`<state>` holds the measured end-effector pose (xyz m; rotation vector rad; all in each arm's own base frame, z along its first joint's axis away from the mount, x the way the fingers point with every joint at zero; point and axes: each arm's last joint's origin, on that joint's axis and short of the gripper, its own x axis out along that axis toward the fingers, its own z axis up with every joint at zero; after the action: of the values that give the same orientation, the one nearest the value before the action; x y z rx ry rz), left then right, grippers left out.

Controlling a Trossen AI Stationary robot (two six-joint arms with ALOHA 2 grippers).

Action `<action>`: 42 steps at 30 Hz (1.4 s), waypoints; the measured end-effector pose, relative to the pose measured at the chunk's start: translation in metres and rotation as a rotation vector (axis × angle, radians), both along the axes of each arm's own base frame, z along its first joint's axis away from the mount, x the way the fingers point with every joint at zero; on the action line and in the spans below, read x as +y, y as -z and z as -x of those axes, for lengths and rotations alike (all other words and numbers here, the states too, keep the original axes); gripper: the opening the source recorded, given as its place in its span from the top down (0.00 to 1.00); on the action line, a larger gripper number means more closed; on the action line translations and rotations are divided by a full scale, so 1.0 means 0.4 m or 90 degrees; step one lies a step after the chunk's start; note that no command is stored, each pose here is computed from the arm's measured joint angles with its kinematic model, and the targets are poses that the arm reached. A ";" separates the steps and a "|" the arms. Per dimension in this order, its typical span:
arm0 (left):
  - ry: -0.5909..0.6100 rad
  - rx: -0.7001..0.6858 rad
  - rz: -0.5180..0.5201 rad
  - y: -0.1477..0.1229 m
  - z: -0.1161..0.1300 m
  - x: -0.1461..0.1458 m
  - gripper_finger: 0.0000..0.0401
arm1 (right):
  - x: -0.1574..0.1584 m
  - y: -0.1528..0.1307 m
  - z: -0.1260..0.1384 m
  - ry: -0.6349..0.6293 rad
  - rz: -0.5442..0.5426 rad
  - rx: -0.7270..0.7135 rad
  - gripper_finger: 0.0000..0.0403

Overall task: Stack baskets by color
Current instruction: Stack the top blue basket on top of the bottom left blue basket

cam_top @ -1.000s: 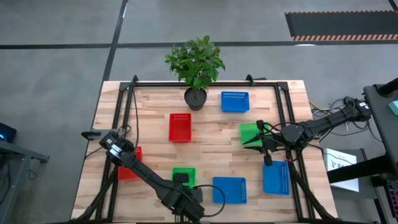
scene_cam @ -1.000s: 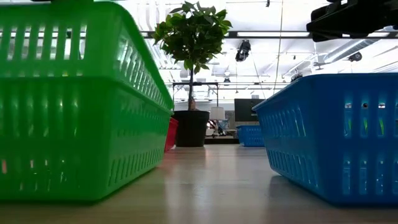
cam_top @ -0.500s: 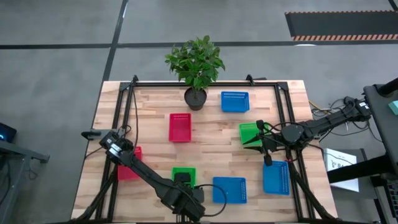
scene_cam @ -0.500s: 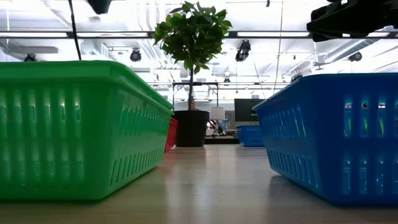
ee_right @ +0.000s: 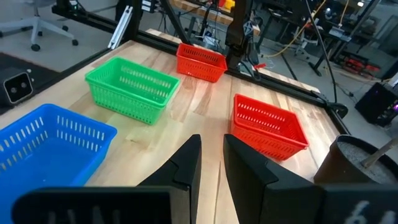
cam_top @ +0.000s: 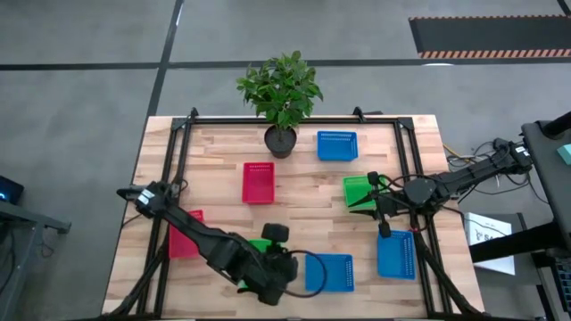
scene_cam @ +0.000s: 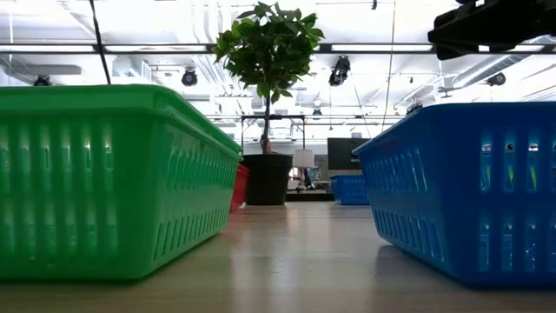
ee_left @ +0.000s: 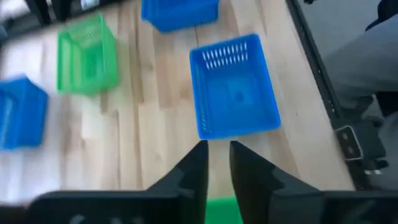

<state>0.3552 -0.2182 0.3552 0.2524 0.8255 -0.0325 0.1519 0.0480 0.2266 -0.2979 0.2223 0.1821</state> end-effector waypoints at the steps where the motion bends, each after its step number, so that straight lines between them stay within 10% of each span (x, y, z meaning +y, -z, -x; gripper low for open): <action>1: 0.010 -0.015 -0.009 -0.004 0.000 0.003 0.91 | 0.000 0.000 0.000 0.001 -0.003 0.000 0.85; 20: 0.034 -0.176 -0.030 0.121 0.107 0.149 1.00 | 0.010 0.012 -0.028 0.062 -0.193 0.074 0.85; 42: -0.239 -0.496 -0.139 0.187 0.322 0.342 1.00 | -0.087 -0.016 -0.115 0.292 -0.092 0.252 0.93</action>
<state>0.2265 -0.0816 0.2804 0.2823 0.0859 0.4844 0.1980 0.0130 0.2332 -0.0580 0.6579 -0.1999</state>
